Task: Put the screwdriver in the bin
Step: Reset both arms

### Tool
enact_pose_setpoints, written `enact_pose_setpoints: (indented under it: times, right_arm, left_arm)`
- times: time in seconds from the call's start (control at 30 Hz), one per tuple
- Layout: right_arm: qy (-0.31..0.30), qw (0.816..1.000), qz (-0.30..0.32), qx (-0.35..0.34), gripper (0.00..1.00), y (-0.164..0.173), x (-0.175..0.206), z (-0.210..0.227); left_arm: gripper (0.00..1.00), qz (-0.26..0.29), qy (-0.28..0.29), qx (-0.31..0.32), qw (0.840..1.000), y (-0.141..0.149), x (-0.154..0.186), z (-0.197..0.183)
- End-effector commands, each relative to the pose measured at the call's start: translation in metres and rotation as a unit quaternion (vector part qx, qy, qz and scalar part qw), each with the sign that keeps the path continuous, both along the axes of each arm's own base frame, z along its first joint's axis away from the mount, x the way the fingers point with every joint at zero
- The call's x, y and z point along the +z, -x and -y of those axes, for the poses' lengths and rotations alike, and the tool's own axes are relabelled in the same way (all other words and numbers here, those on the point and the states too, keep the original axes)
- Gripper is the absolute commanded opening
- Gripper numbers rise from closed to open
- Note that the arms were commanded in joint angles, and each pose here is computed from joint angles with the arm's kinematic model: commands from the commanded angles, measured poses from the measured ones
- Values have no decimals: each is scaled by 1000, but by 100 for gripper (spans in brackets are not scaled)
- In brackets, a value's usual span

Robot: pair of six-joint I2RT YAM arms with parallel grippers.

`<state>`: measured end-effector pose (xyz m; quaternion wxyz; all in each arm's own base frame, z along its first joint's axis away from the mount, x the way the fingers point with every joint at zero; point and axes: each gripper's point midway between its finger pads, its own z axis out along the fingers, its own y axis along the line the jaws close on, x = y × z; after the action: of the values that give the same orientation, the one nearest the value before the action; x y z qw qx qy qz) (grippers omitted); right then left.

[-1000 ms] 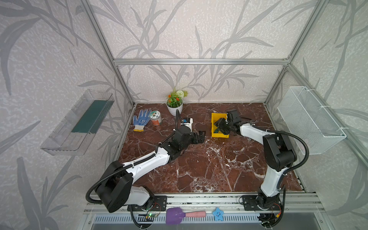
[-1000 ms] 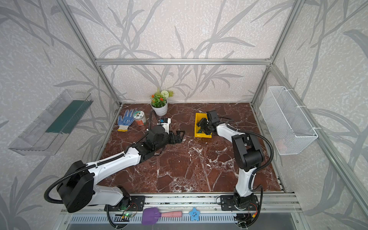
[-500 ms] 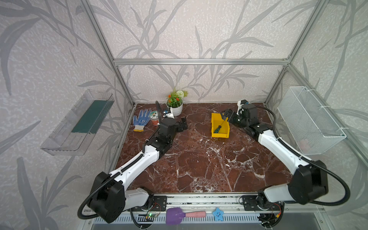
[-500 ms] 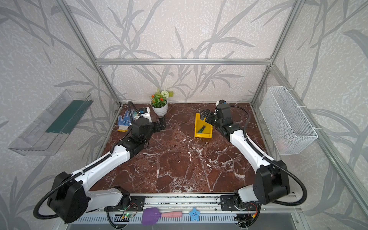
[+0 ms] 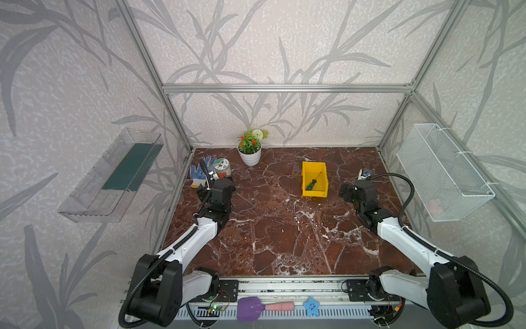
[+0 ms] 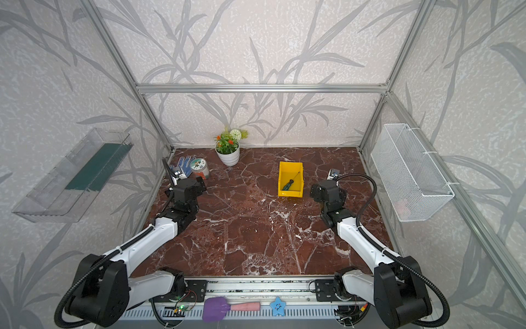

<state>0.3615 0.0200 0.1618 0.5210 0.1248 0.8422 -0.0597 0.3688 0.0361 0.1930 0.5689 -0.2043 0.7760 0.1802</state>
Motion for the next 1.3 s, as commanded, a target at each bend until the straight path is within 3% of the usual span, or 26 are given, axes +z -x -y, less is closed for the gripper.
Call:
enact_pose_setpoints:
  times: [0.0, 0.2, 0.33, 0.57, 0.77, 1.0, 1.1, 1.27]
  right_arm:
    - [49, 997, 27, -48, 99, 7, 6, 23]
    - [81, 993, 28, -77, 99, 17, -7, 37]
    - [90, 991, 36, -88, 99, 25, -12, 44]
    - [109, 989, 30, -97, 99, 32, -27, 50]
    - [108, 991, 23, -79, 99, 28, -33, 44]
    - [111, 991, 34, -61, 99, 29, -32, 40]
    - [116, 991, 43, -47, 99, 28, -31, 37]
    - [129, 990, 55, -14, 99, 19, -29, 28]
  left_arm:
    - [99, -28, -65, 70, 995, 7, -7, -28]
    - [99, -105, -136, 140, 975, 12, -53, -51]
    - [99, -112, -142, 164, 970, 11, -60, -60]
    - [99, -52, -95, 140, 984, -4, -61, -59]
    - [99, -67, -81, 96, 990, -17, -73, -53]
    - [99, 11, -61, -6, 998, -5, -69, -29]
    - [99, 45, -56, -21, 997, 6, -67, -25]
    - [99, 51, -57, -24, 997, 7, -66, -25]
